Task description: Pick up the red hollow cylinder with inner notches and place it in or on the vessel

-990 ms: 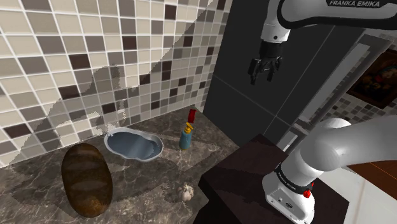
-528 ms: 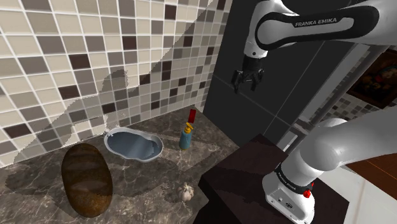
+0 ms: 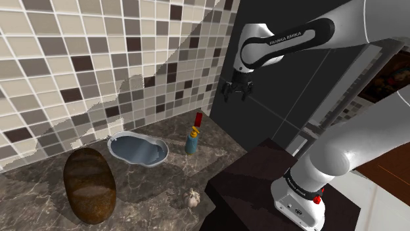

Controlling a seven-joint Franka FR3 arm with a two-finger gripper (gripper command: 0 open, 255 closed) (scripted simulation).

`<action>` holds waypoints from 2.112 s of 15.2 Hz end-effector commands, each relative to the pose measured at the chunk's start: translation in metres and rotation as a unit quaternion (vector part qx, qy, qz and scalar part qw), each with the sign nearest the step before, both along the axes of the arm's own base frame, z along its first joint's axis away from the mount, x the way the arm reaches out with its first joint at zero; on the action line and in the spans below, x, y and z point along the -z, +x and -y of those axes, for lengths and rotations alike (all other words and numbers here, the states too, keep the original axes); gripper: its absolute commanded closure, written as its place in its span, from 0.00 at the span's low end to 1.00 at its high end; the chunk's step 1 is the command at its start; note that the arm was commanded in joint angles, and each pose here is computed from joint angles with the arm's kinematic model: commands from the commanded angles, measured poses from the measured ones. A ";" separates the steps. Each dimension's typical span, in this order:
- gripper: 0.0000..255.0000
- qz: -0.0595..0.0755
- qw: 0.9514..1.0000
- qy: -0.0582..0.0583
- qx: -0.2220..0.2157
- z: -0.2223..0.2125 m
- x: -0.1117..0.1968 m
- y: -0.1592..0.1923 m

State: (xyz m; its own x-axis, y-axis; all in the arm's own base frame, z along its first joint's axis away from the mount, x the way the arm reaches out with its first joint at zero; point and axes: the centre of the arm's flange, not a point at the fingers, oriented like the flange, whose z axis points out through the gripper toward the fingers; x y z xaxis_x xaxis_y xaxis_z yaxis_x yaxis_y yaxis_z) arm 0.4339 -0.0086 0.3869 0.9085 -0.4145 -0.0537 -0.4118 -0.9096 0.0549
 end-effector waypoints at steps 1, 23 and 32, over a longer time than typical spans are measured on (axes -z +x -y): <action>0.00 0.007 1.000 0.002 0.014 -0.001 0.021 0.015; 0.00 0.064 0.988 0.021 0.137 0.015 0.215 0.175; 0.00 0.064 0.988 0.021 0.137 0.014 0.239 0.176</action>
State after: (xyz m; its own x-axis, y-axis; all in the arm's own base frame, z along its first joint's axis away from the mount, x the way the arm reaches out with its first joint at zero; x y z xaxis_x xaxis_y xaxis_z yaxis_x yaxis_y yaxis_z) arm 0.6101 -0.0229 0.1485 0.7627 -0.6460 0.0323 -0.6444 -0.7632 -0.0488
